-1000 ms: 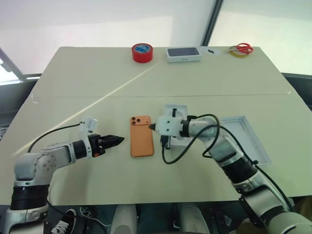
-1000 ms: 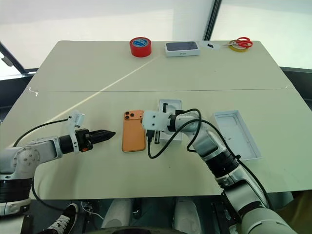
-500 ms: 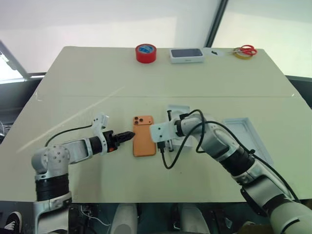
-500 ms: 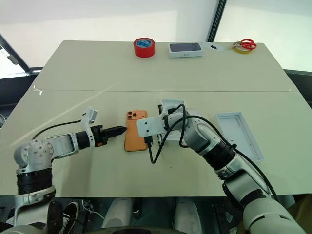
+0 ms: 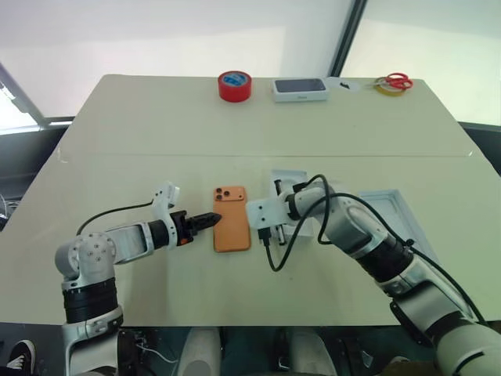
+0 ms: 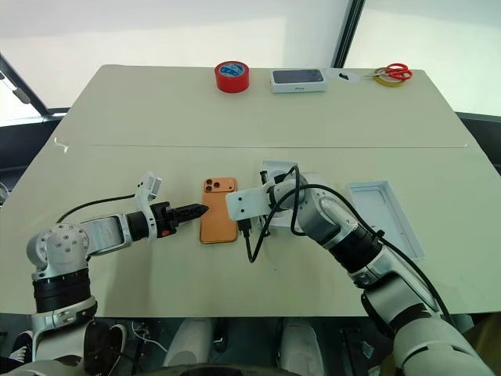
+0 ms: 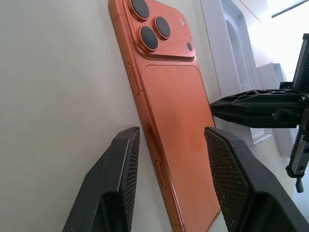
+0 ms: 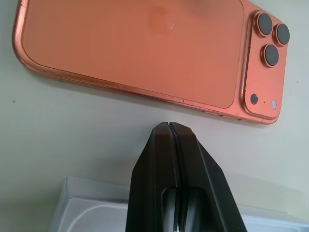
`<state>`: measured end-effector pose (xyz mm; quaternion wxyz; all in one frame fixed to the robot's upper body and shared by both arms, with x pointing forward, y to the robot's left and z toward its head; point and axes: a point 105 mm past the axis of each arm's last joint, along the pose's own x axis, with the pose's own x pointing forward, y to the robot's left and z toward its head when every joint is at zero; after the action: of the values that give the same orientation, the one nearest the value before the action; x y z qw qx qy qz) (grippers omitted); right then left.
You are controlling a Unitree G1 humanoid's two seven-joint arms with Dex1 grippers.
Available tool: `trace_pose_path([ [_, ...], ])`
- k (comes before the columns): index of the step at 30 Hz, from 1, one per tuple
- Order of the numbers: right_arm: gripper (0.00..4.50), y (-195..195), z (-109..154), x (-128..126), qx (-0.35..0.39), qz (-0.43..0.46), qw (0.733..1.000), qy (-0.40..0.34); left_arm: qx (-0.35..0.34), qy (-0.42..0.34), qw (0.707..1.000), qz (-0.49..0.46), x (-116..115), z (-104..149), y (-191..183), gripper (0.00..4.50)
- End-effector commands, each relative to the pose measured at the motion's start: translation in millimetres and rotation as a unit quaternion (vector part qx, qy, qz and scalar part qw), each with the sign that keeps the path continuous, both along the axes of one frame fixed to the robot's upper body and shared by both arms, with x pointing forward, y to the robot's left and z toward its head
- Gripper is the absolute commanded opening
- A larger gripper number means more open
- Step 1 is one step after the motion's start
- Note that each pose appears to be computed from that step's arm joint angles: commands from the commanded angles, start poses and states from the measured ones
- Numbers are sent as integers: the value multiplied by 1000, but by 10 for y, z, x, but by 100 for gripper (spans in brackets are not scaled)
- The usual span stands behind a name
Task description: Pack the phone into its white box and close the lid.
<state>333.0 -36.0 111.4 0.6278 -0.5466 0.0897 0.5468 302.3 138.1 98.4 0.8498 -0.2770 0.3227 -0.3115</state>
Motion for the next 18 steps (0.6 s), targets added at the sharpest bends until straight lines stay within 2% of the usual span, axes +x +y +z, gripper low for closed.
trace_pose_path([
  [1, 2, 80, -59, -42, 13, 2, 1000, 13, 14, 63, 997, -34, -147, -258, -165, 226],
  [6, 2, 218, -130, -110, 34, 5, 999, 34, -20, 83, 995, -45, -174, -272, -357, 226],
  [10, 2, 264, -159, -161, 39, 10, 999, 37, -69, 95, 993, -23, -34, -196, -436, 226],
  [15, 2, 199, -155, -114, 34, 2, 999, 30, -14, 81, 996, -30, 10, -155, -383, 226],
  [18, 2, 192, -146, -95, 35, -2, 999, 28, -13, 72, 997, -22, 31, -141, -303, 226],
])
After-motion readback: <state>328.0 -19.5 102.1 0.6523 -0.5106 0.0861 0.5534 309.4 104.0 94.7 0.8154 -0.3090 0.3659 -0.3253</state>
